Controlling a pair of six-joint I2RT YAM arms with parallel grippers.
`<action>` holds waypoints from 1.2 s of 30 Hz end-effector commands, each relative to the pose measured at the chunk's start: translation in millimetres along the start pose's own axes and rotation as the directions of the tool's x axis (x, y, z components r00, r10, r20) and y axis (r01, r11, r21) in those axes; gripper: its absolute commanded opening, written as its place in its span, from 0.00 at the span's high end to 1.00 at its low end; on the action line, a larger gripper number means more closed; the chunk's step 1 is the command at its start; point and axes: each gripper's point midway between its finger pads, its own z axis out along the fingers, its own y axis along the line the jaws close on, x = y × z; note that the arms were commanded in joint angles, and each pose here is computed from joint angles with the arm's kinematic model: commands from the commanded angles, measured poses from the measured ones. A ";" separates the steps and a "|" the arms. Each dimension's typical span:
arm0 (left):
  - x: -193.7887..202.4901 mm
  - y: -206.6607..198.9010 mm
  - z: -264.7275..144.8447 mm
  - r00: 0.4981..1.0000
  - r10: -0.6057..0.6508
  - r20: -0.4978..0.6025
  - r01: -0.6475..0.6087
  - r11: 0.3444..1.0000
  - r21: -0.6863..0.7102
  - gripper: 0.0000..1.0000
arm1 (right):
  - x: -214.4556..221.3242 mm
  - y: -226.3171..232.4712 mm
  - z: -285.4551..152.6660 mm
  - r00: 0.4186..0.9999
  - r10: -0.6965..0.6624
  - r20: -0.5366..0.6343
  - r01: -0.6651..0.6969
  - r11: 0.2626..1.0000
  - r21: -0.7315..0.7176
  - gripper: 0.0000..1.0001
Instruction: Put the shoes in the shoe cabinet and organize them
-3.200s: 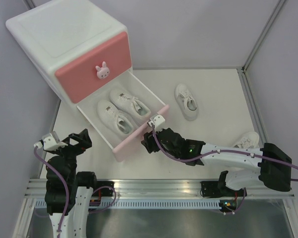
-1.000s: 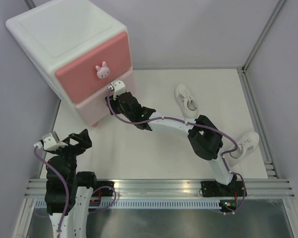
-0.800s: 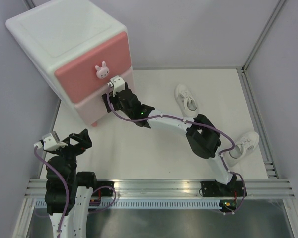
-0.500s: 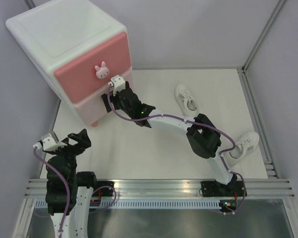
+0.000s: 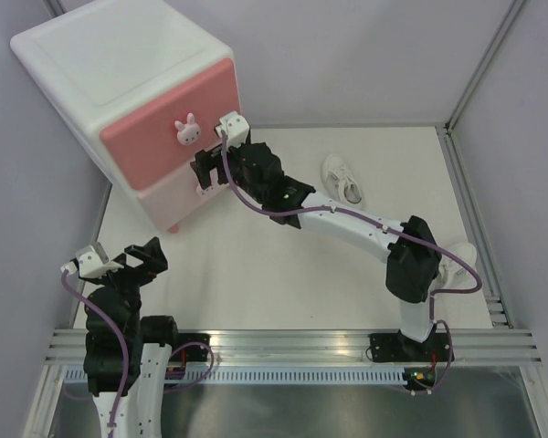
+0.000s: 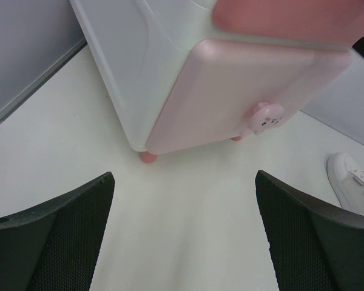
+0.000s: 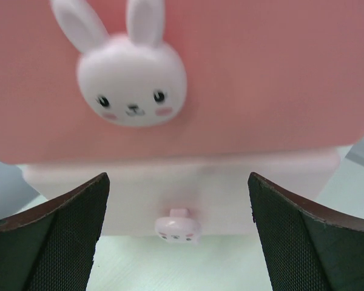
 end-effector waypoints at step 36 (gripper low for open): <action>-20.5 0.7 -14.3 0.994 -0.015 0.108 0.014 1.000 0.013 0.01 | -98.7 22.9 36.1 0.975 -0.012 0.224 0.018 0.999 -0.026 0.28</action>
